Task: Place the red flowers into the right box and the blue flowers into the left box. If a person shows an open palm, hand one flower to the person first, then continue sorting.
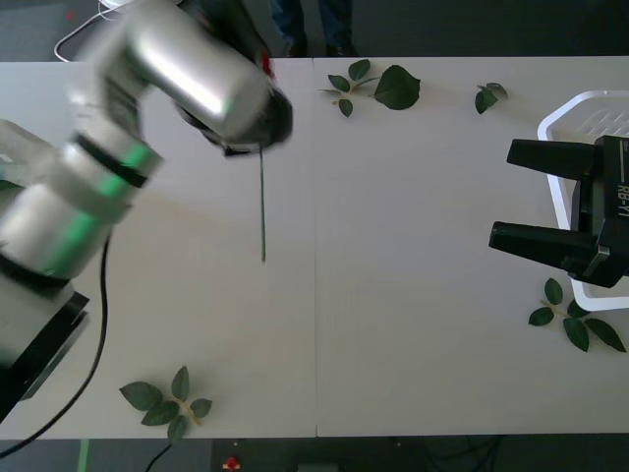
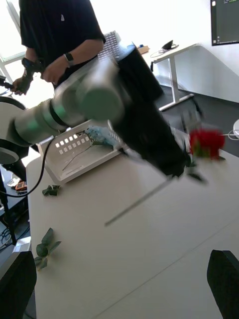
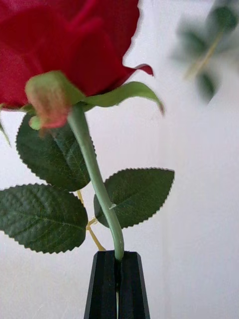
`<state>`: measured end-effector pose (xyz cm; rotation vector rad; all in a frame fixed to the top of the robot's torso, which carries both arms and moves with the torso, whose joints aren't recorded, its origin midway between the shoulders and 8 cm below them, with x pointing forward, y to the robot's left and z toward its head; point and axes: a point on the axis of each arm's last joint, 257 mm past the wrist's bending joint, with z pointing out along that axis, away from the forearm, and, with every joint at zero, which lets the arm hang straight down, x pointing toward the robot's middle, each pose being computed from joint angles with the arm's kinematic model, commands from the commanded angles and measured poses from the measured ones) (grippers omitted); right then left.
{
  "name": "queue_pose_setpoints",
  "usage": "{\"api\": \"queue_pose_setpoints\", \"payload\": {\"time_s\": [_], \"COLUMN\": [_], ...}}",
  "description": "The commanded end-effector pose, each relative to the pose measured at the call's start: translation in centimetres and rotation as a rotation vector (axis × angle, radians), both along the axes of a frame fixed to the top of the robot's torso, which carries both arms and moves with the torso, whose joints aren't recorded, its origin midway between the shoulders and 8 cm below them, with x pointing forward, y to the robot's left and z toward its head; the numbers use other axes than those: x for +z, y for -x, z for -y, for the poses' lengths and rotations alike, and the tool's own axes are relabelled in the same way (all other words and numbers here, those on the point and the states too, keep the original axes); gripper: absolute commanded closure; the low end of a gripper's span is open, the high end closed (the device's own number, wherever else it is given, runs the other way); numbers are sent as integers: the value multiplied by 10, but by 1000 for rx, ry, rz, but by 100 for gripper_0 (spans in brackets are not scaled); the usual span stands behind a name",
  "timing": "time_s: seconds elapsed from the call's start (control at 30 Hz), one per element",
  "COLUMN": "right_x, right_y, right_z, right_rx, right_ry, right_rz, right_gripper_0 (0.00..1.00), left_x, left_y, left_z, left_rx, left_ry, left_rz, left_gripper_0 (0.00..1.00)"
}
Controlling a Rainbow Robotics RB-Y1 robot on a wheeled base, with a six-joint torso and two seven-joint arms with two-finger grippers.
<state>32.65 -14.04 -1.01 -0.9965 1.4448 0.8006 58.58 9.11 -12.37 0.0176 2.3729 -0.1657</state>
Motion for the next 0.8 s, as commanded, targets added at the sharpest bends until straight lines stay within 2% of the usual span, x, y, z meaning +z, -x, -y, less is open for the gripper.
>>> {"api": "queue_pose_setpoints", "payload": {"time_s": [0.03,0.23,0.5,0.63,0.8], "right_x": [0,0,0,0,0], "right_y": [6,6,6,6,6], "right_z": [1,1,1,1,1], "right_rx": [19,19,19,19,19], "right_ry": [53,53,53,53,53], "right_rz": [36,36,36,36,36], "right_gripper_0": [0,0,0,0,0], "left_x": [57,123,201,249,280], "left_y": [18,40,75,102,140], "left_z": [-38,-35,26,56,93], "left_rx": [43,-49,-374,-516,-647], "left_ry": [36,116,326,429,556], "left_rz": [138,391,721,900,1012], "left_gripper_0": [100,100,100,100,100]}}
